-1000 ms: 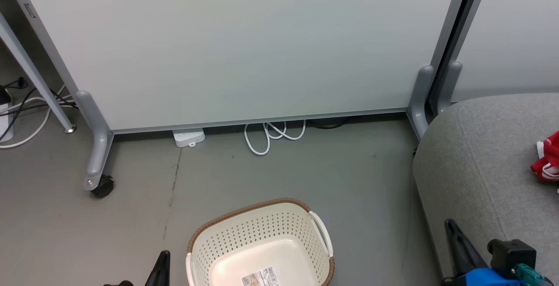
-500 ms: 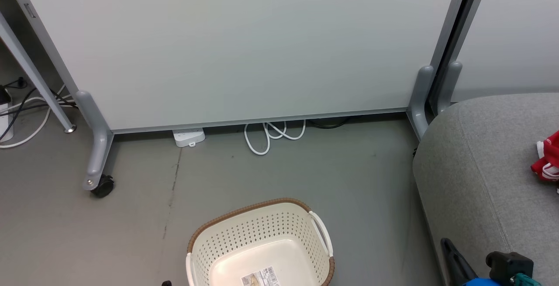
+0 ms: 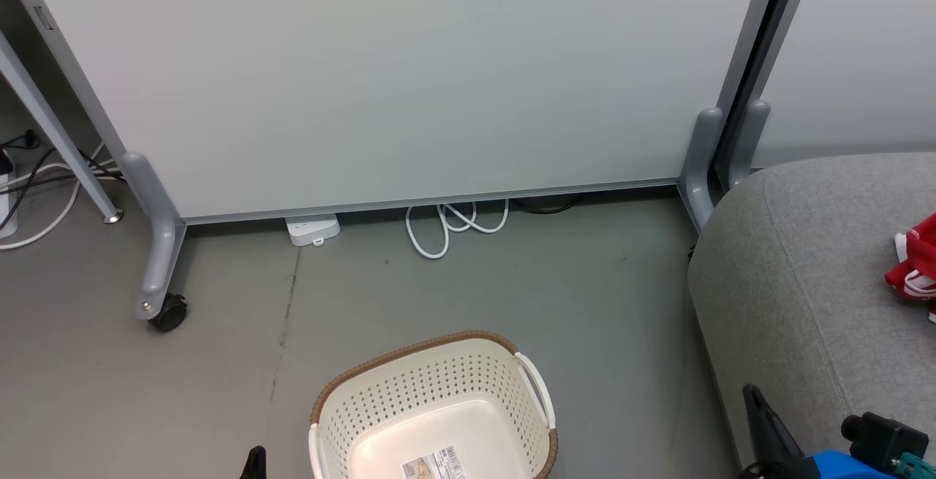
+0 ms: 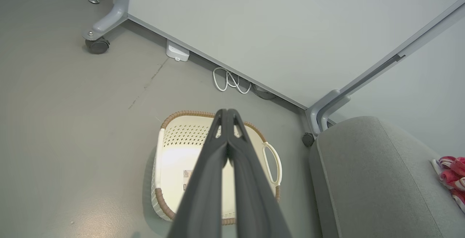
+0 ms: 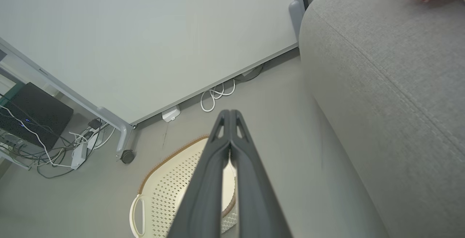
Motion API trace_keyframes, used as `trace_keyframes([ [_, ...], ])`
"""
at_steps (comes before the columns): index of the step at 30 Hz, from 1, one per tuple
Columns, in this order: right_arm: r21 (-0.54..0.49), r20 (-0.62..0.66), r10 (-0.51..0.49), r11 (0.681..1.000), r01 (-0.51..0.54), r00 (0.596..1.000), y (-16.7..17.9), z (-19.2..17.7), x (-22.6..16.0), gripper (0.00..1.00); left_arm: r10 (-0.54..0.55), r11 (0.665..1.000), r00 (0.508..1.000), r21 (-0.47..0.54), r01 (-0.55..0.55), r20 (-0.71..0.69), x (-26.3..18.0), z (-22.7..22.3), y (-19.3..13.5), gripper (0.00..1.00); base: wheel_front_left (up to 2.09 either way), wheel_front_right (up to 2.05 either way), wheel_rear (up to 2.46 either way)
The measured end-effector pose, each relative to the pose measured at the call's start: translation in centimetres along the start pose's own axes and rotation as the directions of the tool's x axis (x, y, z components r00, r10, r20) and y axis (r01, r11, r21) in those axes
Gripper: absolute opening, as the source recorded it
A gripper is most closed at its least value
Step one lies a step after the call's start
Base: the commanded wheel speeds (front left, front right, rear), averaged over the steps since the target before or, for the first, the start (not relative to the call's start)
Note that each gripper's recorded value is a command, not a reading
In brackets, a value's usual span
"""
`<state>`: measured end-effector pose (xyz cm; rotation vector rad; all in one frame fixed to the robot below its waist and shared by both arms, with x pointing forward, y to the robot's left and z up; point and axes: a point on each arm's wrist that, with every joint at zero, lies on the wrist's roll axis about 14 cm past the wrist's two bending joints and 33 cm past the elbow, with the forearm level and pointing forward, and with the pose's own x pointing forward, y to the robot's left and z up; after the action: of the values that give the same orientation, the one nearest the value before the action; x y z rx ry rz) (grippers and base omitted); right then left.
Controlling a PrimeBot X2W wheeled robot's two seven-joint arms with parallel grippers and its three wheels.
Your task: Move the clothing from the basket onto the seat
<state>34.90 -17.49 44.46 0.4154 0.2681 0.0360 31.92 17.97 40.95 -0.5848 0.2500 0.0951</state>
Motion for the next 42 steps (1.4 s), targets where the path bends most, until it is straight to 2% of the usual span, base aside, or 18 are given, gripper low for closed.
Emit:
trace_keyframes([
  [10,0.163,0.033,0.009,0.987,-0.014,0.999,0.2,1.0,0.4,0.0,0.007,0.99,1.0,-0.143,-0.003,0.025,0.7,1.4,-0.1,0.0,0.0,0.0,0.0],
  [21,0.308,0.064,0.015,0.951,-0.034,0.998,0.3,1.8,0.8,0.0,0.001,0.964,0.999,-0.267,0.011,0.044,1.3,2.6,-0.5,0.0,0.0,0.0,0.0],
  [42,0.55,0.122,0.024,0.83,-0.088,0.992,0.5,3.5,1.3,0.0,-0.025,0.872,0.997,-0.485,0.061,0.079,2.3,4.8,-1.3,0.0,0.0,0.0,0.0],
])
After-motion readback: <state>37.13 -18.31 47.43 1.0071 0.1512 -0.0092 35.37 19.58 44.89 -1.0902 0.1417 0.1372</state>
